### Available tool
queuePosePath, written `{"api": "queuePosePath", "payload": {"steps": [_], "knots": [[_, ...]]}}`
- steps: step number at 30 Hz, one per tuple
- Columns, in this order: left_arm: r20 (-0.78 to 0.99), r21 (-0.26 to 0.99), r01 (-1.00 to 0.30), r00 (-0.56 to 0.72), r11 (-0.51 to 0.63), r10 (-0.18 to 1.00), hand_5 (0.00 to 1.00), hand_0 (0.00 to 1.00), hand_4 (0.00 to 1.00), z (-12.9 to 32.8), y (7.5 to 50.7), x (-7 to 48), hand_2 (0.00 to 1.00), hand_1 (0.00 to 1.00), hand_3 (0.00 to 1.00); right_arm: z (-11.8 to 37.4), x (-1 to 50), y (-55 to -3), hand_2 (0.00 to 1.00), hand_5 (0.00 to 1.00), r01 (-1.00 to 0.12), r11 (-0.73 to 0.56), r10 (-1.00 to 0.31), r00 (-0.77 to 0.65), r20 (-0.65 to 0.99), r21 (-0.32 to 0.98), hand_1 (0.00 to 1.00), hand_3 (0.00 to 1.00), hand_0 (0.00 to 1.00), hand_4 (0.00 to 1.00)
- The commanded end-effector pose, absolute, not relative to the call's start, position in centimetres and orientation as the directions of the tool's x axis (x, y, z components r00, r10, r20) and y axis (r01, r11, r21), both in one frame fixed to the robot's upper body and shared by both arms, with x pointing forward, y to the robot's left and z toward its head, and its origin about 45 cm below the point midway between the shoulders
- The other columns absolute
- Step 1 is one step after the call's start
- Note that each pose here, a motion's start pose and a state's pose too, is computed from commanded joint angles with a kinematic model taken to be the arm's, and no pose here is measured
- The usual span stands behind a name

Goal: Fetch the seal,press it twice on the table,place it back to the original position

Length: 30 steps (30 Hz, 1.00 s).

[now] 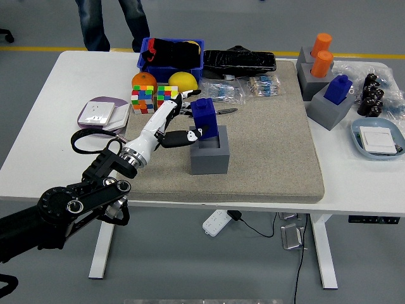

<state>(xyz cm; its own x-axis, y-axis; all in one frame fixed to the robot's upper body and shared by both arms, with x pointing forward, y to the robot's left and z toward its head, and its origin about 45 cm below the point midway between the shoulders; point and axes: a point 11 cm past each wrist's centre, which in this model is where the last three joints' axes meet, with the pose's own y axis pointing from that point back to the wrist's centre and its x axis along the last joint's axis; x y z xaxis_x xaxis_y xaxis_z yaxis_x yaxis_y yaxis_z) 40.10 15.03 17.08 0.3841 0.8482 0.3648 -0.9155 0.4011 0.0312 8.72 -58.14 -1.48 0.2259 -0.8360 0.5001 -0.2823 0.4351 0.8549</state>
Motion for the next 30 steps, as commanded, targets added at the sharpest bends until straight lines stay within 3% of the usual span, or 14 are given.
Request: {"api": "queuePosePath", "payload": {"steps": [30], "knots": [[0.436, 0.071, -0.897, 0.422, 0.437, 0.795, 0.002, 0.886, 0.613, 16.3, 14.0, 41.1, 0.404, 0.542, 0.908, -1.3, 9.0, -58.2, 0.673, 0.517, -0.289, 0.434, -0.832, 0.236, 0.503, 0.853, 0.697, 0.638, 0.792, 0.774]]}}
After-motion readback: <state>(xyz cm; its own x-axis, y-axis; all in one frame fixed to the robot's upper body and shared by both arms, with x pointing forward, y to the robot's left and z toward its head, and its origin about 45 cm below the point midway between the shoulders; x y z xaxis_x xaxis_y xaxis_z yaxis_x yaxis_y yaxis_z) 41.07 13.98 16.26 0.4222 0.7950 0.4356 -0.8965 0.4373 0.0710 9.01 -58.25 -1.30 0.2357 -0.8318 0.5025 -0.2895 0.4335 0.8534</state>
